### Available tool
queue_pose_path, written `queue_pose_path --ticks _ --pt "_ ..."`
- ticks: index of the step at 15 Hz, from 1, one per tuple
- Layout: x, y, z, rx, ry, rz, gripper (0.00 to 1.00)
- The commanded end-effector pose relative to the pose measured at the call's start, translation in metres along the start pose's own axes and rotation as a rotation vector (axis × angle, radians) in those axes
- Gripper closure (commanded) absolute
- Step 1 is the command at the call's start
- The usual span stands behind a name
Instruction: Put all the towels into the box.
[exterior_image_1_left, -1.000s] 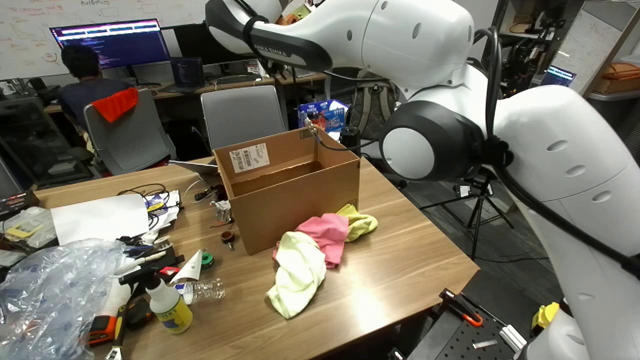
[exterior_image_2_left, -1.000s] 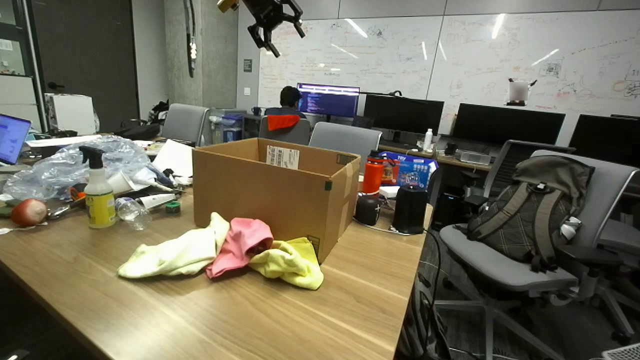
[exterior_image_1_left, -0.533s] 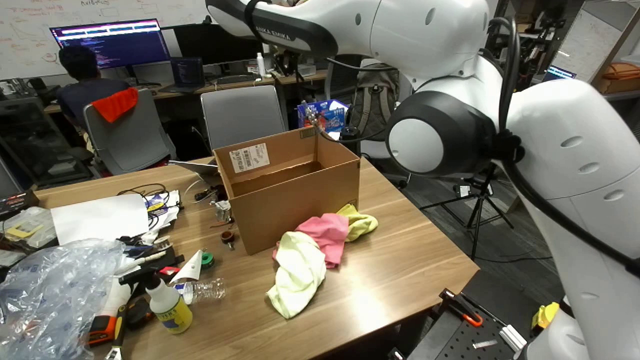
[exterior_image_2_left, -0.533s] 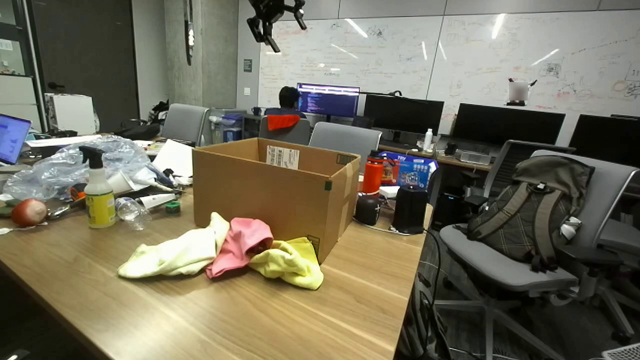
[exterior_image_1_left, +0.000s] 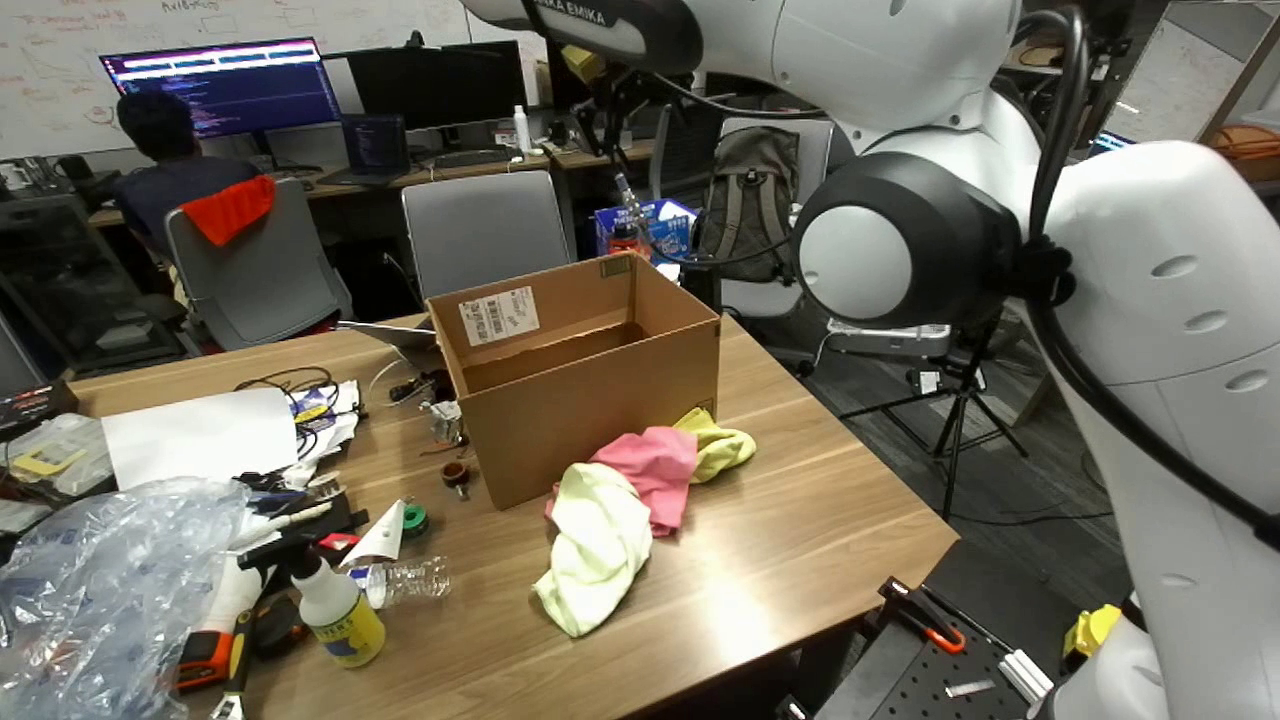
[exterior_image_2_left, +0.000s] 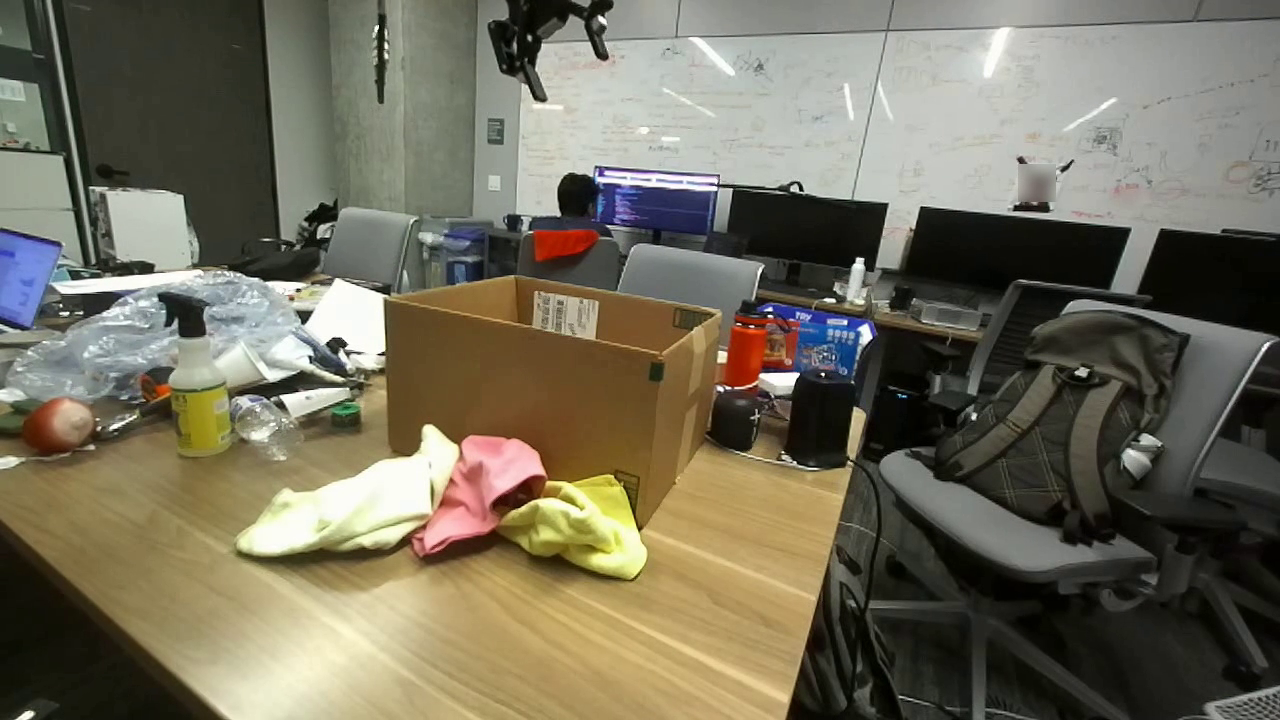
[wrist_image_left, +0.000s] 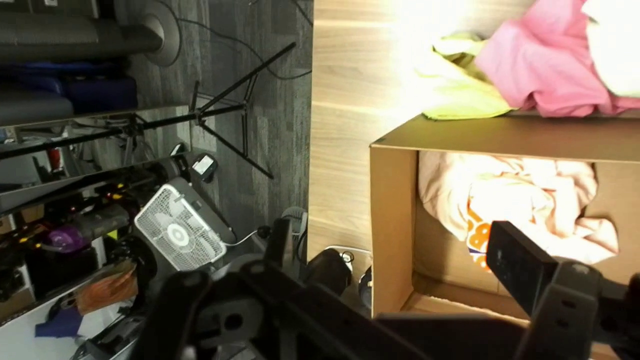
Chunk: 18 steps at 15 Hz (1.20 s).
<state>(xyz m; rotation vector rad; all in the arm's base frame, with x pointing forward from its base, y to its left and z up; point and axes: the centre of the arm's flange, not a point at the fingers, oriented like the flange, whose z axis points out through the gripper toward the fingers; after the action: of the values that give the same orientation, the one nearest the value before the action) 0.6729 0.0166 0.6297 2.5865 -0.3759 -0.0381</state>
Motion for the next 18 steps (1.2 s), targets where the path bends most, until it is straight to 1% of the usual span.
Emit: queue_pose_path --ticks 1,5,9,11,14,18 --pt "-0.047 0.025 0.036 0.126 -0.085 -0.041 0.00" --pt "-0.061 0.024 0.061 0.246 -0.163 -0.086 0.00" --pt "-0.067 0.007 0.079 0.313 -0.206 -0.121 0.00" --pt "-0.068 -0.007 0.087 0.320 -0.208 -0.135 0.00" --pt "-0.067 -0.028 0.105 0.309 -0.202 -0.140 0.00" --pt "-0.066 -0.048 0.144 0.287 -0.205 -0.100 0.00"
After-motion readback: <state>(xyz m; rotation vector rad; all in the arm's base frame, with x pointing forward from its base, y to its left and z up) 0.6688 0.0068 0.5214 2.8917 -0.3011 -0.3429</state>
